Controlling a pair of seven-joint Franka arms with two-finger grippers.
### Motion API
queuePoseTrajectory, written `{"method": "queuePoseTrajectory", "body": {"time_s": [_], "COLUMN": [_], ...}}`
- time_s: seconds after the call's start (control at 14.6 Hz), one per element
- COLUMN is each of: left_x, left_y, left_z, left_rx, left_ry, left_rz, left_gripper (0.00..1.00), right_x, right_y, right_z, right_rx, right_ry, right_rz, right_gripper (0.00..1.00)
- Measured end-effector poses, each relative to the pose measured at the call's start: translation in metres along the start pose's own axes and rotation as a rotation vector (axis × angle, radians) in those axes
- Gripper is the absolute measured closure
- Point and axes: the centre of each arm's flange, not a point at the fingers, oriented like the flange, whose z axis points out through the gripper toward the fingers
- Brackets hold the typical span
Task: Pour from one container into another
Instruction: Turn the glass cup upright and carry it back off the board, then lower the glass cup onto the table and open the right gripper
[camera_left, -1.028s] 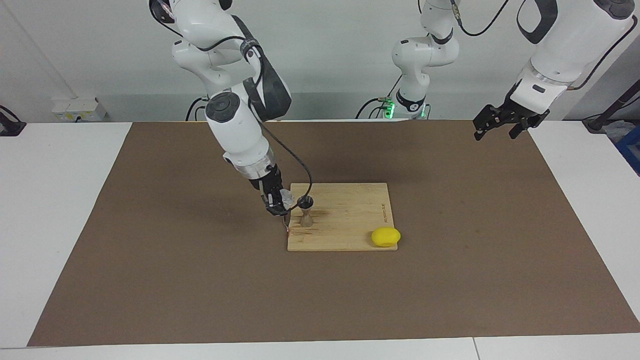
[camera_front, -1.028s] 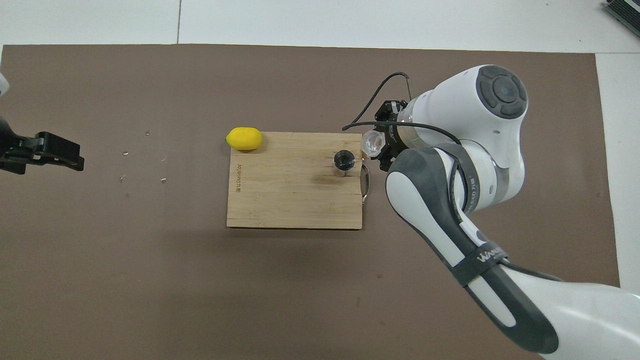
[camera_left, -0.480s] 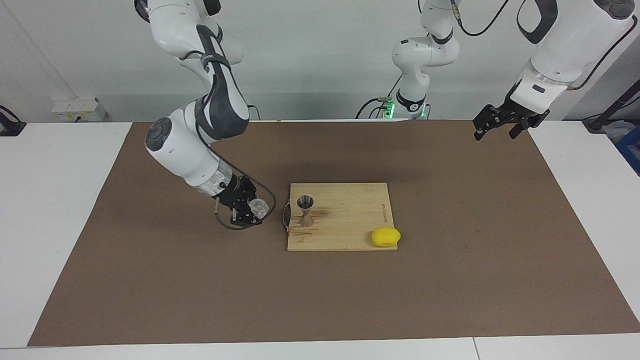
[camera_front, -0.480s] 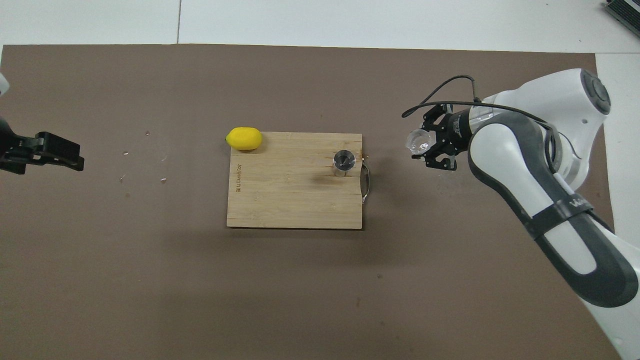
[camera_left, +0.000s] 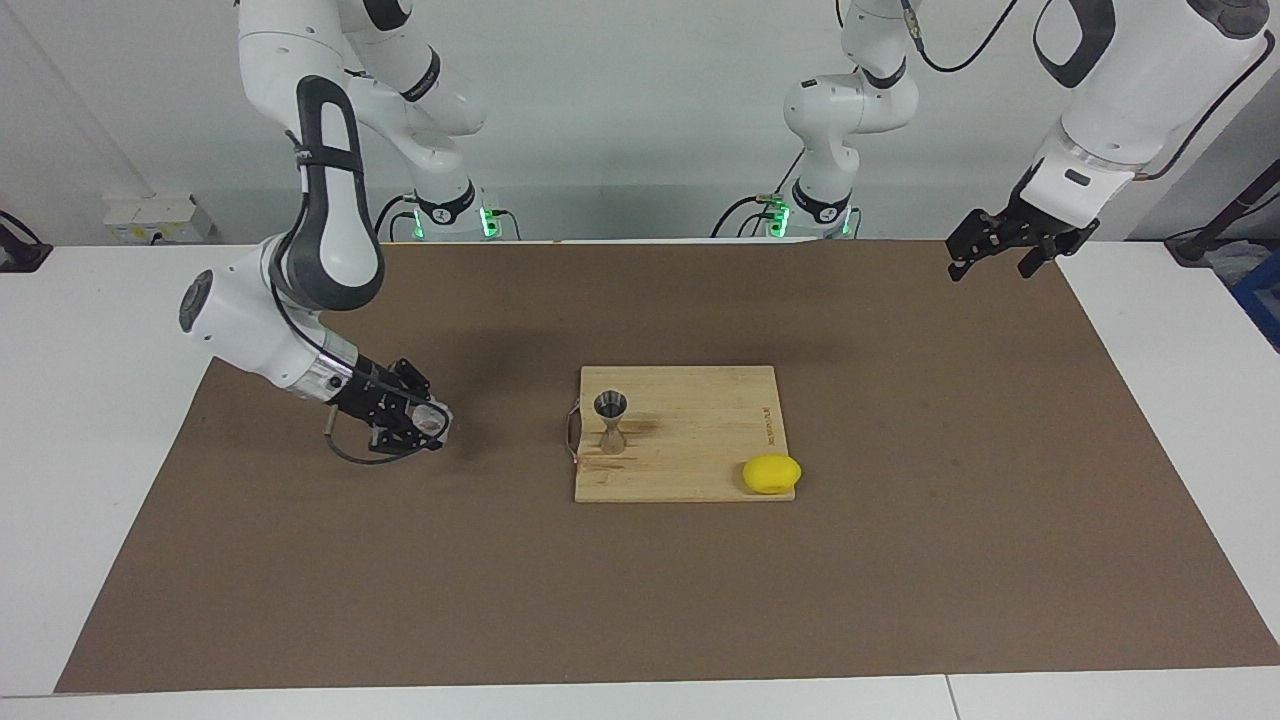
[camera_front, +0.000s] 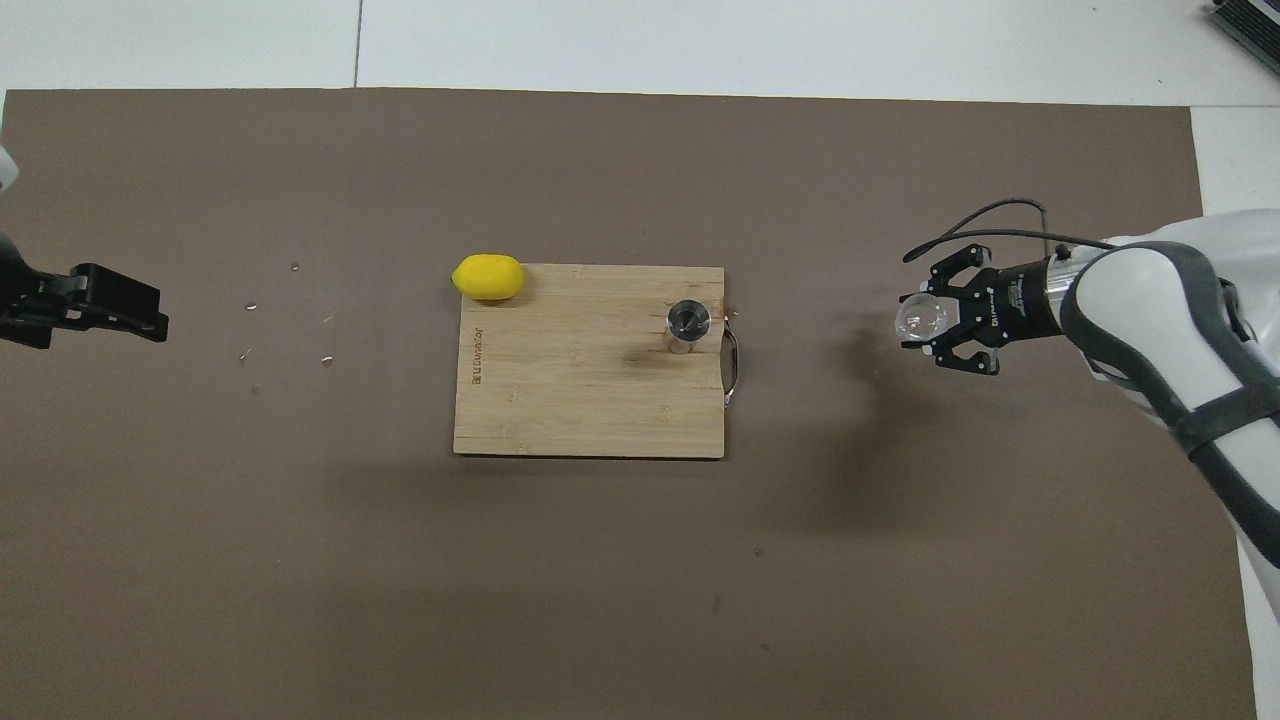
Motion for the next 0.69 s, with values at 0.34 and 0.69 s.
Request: {"method": "queuePoseTrajectory", "body": {"time_s": [0.34, 0.69], "left_x": [0.000, 0.001], "left_y": [0.000, 0.001], "left_z": [0.000, -0.001], "left_rx": [0.000, 0.000], "left_ry": [0.000, 0.010], "left_rz": [0.000, 0.003], "left_gripper": [0.00, 0.00], "right_x": [0.082, 0.117], "right_y": [0.032, 0.046], "right_z": [-0.022, 0.001], "right_rx": [-0.032, -0.033], "right_ry": [-0.106, -0.194], "right_rz": [-0.036, -0.031], "right_gripper": [0.49, 0.49]}}
